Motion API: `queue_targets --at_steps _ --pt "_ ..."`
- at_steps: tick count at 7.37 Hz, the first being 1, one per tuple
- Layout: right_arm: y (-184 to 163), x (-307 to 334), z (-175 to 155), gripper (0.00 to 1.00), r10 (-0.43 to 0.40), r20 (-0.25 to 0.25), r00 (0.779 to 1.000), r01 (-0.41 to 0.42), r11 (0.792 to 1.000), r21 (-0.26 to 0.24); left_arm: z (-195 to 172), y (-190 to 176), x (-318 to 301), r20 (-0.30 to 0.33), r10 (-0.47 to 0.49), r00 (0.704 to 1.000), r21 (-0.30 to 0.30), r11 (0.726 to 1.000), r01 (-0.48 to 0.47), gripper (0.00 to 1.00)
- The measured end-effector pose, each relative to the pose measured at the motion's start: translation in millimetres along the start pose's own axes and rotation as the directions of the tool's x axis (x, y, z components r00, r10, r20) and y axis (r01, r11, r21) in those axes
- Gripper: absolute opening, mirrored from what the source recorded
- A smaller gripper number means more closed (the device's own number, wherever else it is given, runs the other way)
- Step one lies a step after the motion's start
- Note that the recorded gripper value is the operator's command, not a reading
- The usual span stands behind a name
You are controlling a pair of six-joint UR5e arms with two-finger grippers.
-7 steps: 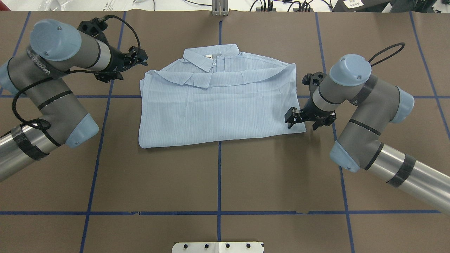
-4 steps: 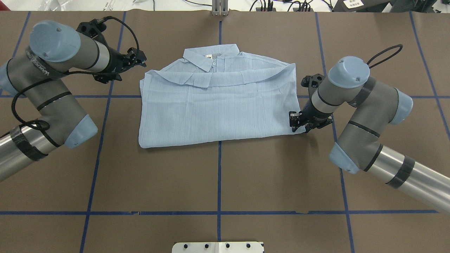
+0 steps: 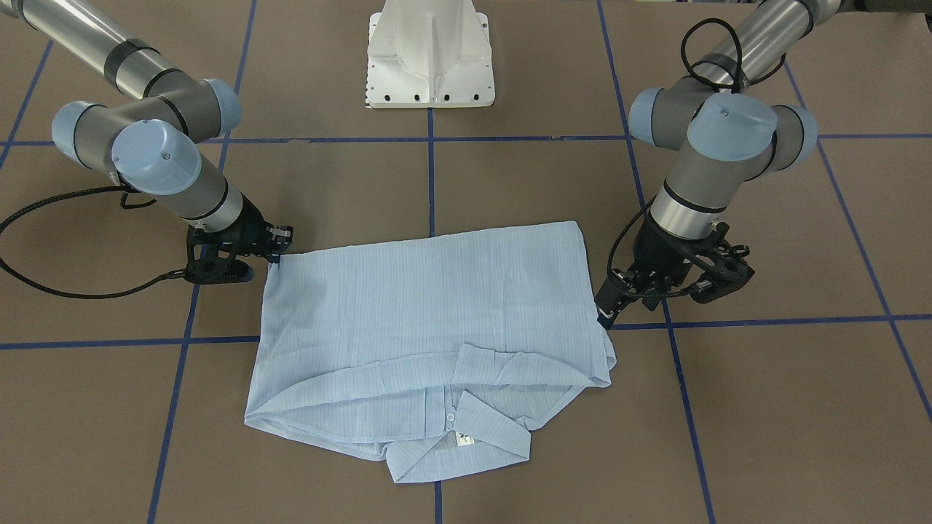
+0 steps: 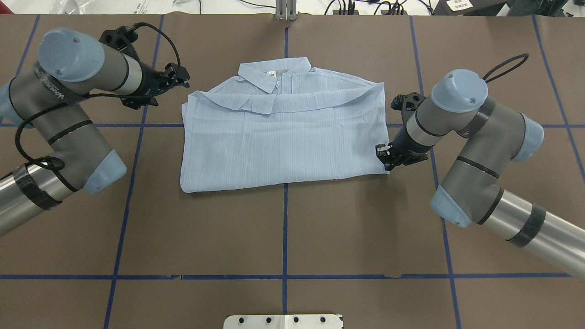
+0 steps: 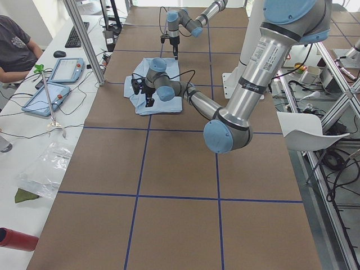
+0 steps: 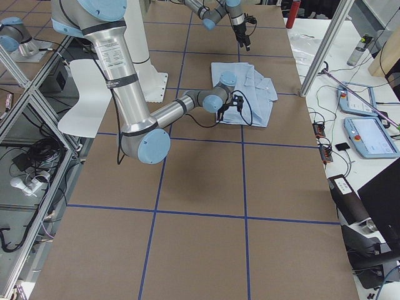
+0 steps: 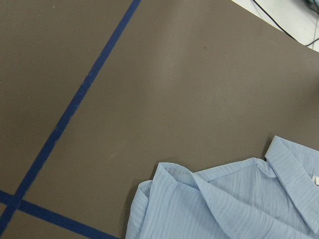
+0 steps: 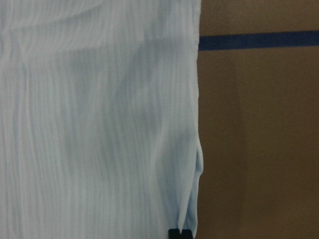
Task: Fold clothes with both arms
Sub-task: 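Grasp the shirt edge with the right gripper and drag it toward the robot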
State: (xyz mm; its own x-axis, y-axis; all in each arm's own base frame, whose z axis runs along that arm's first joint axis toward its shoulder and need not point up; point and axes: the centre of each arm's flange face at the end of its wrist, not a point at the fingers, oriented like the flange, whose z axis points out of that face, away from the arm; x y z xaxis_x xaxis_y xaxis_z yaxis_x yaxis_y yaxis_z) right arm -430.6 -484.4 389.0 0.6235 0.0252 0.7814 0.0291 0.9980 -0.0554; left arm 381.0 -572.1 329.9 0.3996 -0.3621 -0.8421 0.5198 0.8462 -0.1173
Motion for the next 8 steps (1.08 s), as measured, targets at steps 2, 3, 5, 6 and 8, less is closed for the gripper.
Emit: queue_targets --at_steps 2,3,5,6,8 --pt "7.7 6.3 -6.1 0.0 -0.004 0.005 1.0 0.004 1.0 0.002 -0.1 -0.1 0.0 0.0 0.0 1.0 0.001 1.0 0.0 0.98" --pt "26.4 17.1 -17.7 0.0 -0.014 0.018 1.0 0.014 1.0 0.0 -0.7 0.0 0.4 -0.001 -0.002 1.0 0.001 1.0 0.002 0.98" --pt "89.0 48.5 -46.8 0.0 -0.045 0.042 0.998 0.046 0.999 -0.027 -2.1 -1.2 -0.4 -0.001 -0.01 1.0 0.005 1.0 0.01 0.98" --pt "120.6 58.3 -55.7 0.0 -0.065 0.046 0.997 0.068 0.997 -0.049 -2.2 -1.5 -3.3 0.002 -0.013 1.0 0.006 1.0 0.013 0.98" --pt "190.6 70.7 -65.3 0.0 -0.115 0.048 0.992 0.121 0.984 -0.134 -3.7 -1.0 -10.0 0.006 -0.016 1.0 0.008 1.0 0.016 0.98"
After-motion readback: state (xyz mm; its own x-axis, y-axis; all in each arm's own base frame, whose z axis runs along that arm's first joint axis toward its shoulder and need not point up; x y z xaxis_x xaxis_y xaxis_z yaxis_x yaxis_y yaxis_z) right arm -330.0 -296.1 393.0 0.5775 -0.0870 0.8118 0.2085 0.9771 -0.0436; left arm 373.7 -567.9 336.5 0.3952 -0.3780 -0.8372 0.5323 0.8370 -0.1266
